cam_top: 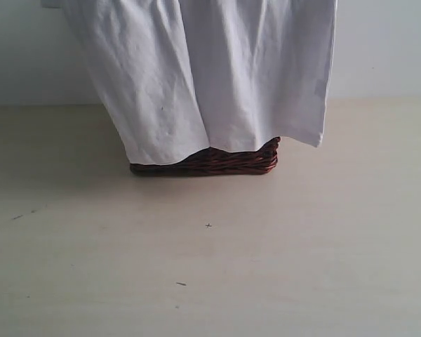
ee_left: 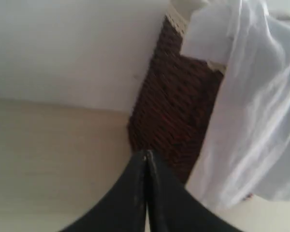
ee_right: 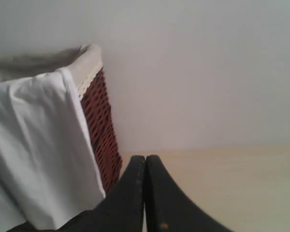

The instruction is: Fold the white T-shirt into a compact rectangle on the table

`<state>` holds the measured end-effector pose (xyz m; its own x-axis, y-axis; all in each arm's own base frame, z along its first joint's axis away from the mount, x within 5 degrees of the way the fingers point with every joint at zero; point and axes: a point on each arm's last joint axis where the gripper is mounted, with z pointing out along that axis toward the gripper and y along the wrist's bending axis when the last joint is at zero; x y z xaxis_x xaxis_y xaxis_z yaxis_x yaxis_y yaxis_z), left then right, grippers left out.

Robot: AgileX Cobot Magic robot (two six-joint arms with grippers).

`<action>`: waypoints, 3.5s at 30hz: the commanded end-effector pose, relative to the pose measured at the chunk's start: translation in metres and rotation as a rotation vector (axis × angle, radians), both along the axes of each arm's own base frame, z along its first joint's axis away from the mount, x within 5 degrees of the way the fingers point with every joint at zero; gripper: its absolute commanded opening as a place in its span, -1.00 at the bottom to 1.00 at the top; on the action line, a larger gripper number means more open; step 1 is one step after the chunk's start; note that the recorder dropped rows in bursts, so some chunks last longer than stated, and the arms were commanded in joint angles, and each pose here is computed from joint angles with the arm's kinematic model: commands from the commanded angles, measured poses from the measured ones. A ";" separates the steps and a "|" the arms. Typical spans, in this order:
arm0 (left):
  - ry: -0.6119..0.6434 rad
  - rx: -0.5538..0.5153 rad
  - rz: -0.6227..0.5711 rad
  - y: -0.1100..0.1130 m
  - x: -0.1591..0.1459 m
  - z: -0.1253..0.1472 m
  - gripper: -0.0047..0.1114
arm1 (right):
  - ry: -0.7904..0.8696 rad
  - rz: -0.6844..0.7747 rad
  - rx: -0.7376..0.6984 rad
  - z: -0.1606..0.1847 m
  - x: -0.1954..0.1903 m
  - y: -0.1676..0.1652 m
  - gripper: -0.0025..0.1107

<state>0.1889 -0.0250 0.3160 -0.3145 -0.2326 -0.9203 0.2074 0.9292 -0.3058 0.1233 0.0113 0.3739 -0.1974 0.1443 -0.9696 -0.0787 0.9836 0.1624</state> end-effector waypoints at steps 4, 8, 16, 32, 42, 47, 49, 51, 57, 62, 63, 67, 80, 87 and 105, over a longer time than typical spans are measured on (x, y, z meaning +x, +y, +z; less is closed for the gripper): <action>0.139 -0.090 -0.454 -0.035 0.065 0.007 -0.89 | 0.129 0.240 -0.025 0.001 0.064 0.022 -0.54; 0.083 -0.020 -0.426 -0.031 0.089 0.016 -0.41 | 0.180 0.332 -0.003 -0.003 0.090 0.031 -0.06; 0.014 -0.066 -0.479 -0.036 0.112 0.021 0.63 | 0.271 0.392 0.048 -0.011 0.128 0.038 0.04; -0.106 -0.067 -0.712 -0.081 0.142 0.003 0.59 | 0.287 0.452 0.096 -0.011 0.130 0.044 0.04; -0.203 -0.175 -0.657 -0.090 0.149 0.031 0.21 | 0.289 0.456 0.094 -0.011 0.129 0.044 0.04; -0.287 -0.260 -0.675 -0.091 0.147 0.043 -0.91 | 0.289 0.456 0.094 -0.011 0.129 0.044 0.04; -0.360 -0.300 -0.725 -0.092 0.145 0.061 -0.92 | 0.289 0.456 0.094 -0.011 0.129 0.044 0.04; -0.401 -0.345 -0.736 -0.092 0.145 0.079 -0.92 | 0.289 0.456 0.094 -0.011 0.129 0.044 0.04; -0.591 -0.463 -0.675 -0.084 0.147 0.142 -0.92 | 0.289 0.456 0.094 -0.011 0.129 0.044 0.04; -0.733 -0.522 -0.615 -0.076 0.141 0.193 -0.92 | 0.288 0.456 0.092 -0.011 0.129 0.044 0.04; -0.764 -0.521 -0.607 -0.074 0.138 0.205 -0.92 | 0.288 0.456 0.092 -0.011 0.129 0.044 0.04; -0.859 -0.510 -0.574 -0.069 0.126 0.241 -0.92 | 0.288 0.456 0.092 -0.011 0.129 0.044 0.04; -1.329 -0.600 -0.454 -0.031 0.003 0.386 -0.92 | 0.294 0.467 0.089 -0.011 0.129 0.045 0.04; -1.428 -0.370 -0.331 -0.022 -0.070 0.412 -0.92 | 0.300 0.474 0.089 -0.012 0.128 0.045 0.04; -0.959 0.126 -0.661 -0.052 -0.009 0.349 -0.92 | 0.334 0.501 0.064 -0.015 0.125 0.046 0.04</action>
<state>0.1540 -0.0795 0.6802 0.5680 -0.2162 -0.7941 0.7325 0.5729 0.3679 0.2484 0.0588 0.3568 -0.5510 0.0155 -0.8344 -0.4611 0.8277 0.3199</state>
